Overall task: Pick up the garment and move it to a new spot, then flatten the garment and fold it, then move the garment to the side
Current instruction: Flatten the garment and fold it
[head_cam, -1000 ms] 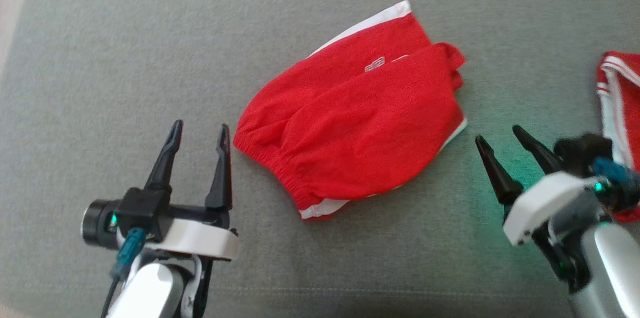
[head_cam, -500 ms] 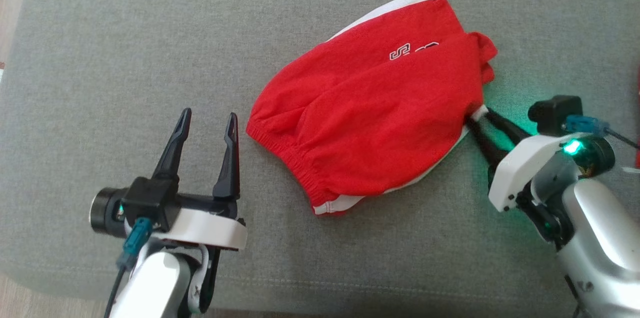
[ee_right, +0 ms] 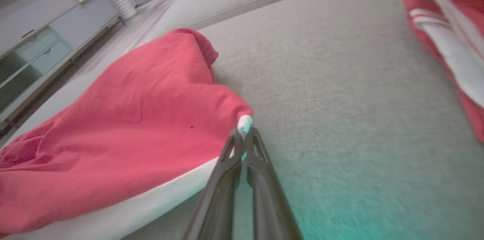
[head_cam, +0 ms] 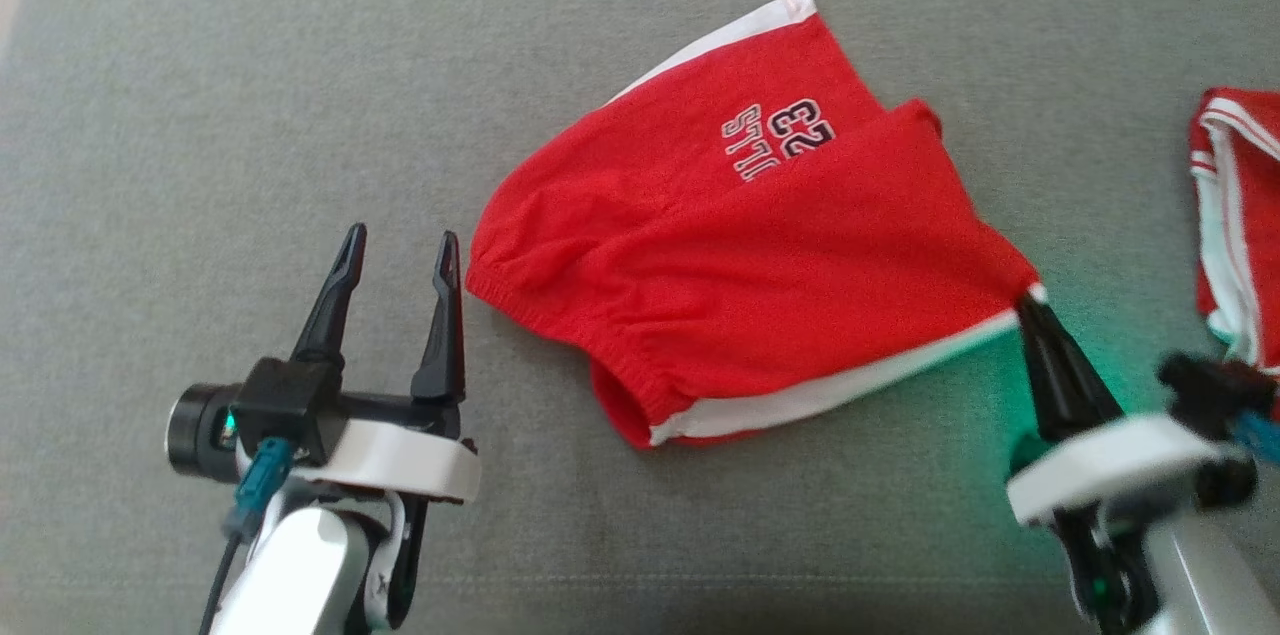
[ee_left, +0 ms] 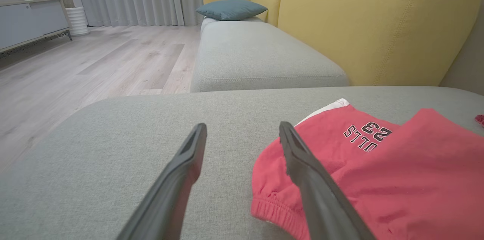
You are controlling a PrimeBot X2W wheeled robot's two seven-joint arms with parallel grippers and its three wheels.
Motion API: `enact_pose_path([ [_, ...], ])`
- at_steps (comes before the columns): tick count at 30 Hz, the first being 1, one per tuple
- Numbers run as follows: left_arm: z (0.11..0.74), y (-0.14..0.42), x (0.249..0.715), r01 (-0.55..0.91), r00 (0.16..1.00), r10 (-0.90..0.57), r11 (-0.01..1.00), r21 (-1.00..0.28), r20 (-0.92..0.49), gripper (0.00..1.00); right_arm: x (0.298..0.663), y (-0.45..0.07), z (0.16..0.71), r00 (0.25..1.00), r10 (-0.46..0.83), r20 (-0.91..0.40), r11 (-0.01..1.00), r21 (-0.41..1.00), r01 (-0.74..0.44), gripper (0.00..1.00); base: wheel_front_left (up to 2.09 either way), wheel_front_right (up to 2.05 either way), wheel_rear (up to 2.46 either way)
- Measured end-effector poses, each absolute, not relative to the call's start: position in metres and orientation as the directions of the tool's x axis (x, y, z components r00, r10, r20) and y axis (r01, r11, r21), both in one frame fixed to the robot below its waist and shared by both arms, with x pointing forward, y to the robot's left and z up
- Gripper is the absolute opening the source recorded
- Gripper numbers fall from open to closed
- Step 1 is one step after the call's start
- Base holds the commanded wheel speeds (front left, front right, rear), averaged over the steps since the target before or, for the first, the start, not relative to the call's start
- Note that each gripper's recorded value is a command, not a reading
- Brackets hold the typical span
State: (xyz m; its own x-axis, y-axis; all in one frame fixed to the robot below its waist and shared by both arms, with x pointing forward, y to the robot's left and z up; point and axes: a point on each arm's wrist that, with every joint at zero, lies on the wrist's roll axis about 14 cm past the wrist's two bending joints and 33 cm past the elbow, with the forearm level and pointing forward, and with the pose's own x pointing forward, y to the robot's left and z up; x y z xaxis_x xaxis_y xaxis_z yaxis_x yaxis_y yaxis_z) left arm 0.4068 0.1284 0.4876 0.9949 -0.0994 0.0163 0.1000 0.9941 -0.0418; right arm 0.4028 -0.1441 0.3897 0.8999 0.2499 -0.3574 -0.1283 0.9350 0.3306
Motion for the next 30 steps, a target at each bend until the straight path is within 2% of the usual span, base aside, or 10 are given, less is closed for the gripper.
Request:
enact_pose_path([
  [5, 0.494, 0.121, 0.408, 0.129, 0.991, -0.128, 0.991, -0.040, 0.036, 1.00, 0.382, -0.175, 0.416, 0.959, 0.100, -0.265, 0.946, 0.324, -0.010, 0.00, 0.00, 0.00, 0.00],
  [6, 0.497, 0.117, 0.409, 0.141, 0.989, -0.139, 0.989, -0.043, 0.046, 1.00, 0.381, -0.189, 0.436, 0.978, 0.046, -0.204, 0.960, 0.281, 0.013, 0.00, 0.00, 0.00, 0.00],
  [8, 0.498, 0.115, 0.409, 0.149, 0.988, -0.146, 0.988, -0.046, 0.048, 1.00, 0.384, -0.193, 0.456, 0.988, 0.039, -0.150, 0.977, 0.211, -0.007, 0.00, 0.00, 0.00, 0.00],
  [12, 0.496, 0.114, 0.409, 0.149, 0.988, -0.147, 0.988, -0.046, 0.044, 1.00, 0.387, -0.170, 0.461, 0.979, 0.115, -0.170, 0.985, 0.146, -0.090, 0.00, 0.00, 0.00, 0.00],
  [19, 0.492, 0.119, 0.406, 0.134, 0.991, -0.133, 0.990, -0.046, 0.027, 1.00, 0.370, -0.102, 0.405, 0.858, 0.321, -0.401, 0.946, 0.184, -0.268, 0.00, 0.00, 0.00, 0.00],
  [23, 0.487, 0.121, 0.404, 0.131, 0.991, -0.131, 0.990, -0.047, 0.011, 1.00, 0.381, -0.082, 0.398, 0.833, 0.378, -0.404, 0.925, 0.203, -0.321, 0.00, 0.00, 0.00, 0.00],
  [24, 0.486, 0.121, 0.403, 0.130, 0.991, -0.130, 0.990, -0.047, 0.008, 1.00, 0.384, -0.079, 0.397, 0.829, 0.386, -0.405, 0.922, 0.204, -0.329, 0.28, 0.00, 0.00, 0.00],
  [25, 0.485, 0.121, 0.403, 0.130, 0.992, -0.129, 0.990, -0.047, 0.006, 1.00, 0.386, -0.077, 0.396, 0.825, 0.393, -0.406, 0.919, 0.202, -0.338, 0.89, 0.00, 0.00, 0.00],
  [26, 0.484, 0.122, 0.403, 0.127, 0.992, -0.127, 0.991, -0.046, 0.004, 1.00, 0.389, -0.075, 0.396, 0.828, 0.397, -0.397, 0.917, 0.200, -0.344, 1.00, 0.00, 0.00, 0.00],
  [30, 0.487, 0.124, 0.402, 0.122, 0.993, -0.122, 0.992, -0.042, 0.009, 1.00, 0.397, -0.070, 0.412, 0.857, 0.411, -0.311, 0.910, 0.198, -0.364, 1.00, 0.00, 0.00, 0.00],
])
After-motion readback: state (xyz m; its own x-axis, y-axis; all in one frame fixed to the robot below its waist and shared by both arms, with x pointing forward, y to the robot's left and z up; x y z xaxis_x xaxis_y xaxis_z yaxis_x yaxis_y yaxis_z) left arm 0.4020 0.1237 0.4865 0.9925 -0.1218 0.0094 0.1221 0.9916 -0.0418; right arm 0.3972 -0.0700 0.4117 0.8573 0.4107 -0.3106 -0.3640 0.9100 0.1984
